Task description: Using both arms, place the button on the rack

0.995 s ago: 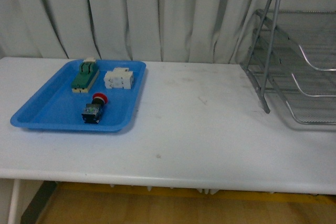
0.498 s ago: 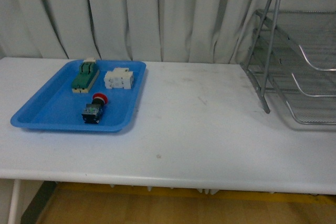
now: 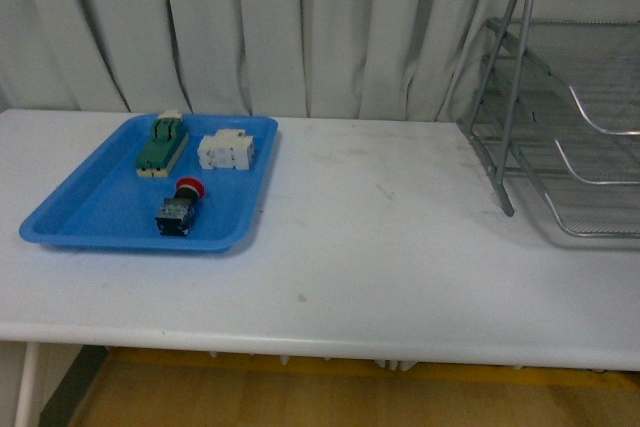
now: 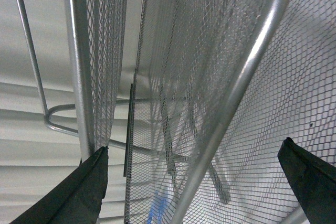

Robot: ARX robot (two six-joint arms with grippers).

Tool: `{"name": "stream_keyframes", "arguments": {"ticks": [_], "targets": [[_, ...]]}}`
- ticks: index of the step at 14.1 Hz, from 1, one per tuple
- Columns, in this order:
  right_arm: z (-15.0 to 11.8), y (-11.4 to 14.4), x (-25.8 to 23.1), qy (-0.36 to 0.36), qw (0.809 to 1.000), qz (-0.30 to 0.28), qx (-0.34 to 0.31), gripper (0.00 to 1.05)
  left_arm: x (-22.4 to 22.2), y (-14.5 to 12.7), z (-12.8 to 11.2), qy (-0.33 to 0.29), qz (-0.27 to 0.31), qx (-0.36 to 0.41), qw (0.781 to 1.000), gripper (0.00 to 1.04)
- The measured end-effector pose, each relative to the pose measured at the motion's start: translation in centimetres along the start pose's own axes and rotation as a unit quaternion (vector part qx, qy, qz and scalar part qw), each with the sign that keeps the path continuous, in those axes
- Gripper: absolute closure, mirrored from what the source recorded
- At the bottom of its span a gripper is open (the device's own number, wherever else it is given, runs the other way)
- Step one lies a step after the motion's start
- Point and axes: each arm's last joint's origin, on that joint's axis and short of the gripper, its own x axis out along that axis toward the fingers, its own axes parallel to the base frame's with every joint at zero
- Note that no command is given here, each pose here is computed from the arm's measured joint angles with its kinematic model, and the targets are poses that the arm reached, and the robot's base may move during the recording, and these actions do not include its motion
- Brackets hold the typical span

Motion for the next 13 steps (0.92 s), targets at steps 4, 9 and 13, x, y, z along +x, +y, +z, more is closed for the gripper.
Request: {"name": "stream_keyframes", "arguments": {"ticks": [4, 9, 13], "targets": [[-0.3, 0.1, 1.7, 0.003, 1.0, 0.013, -0.008, 0.29, 0.0, 0.0, 0.0, 0.0, 0.0, 0.0, 1.0, 0.07], [-0.7, -0.6, 2.2, 0.007, 1.0, 0.011, 0.017, 0.96, 0.0, 0.0, 0.0, 0.0, 0.0, 0.0, 1.0, 0.07], [-0.7, -0.9, 1.7, 0.009, 0.997, 0.005, 0.078, 1.01, 0.0, 0.0, 0.0, 0.0, 0.0, 0.0, 1.0, 0.07]]}}
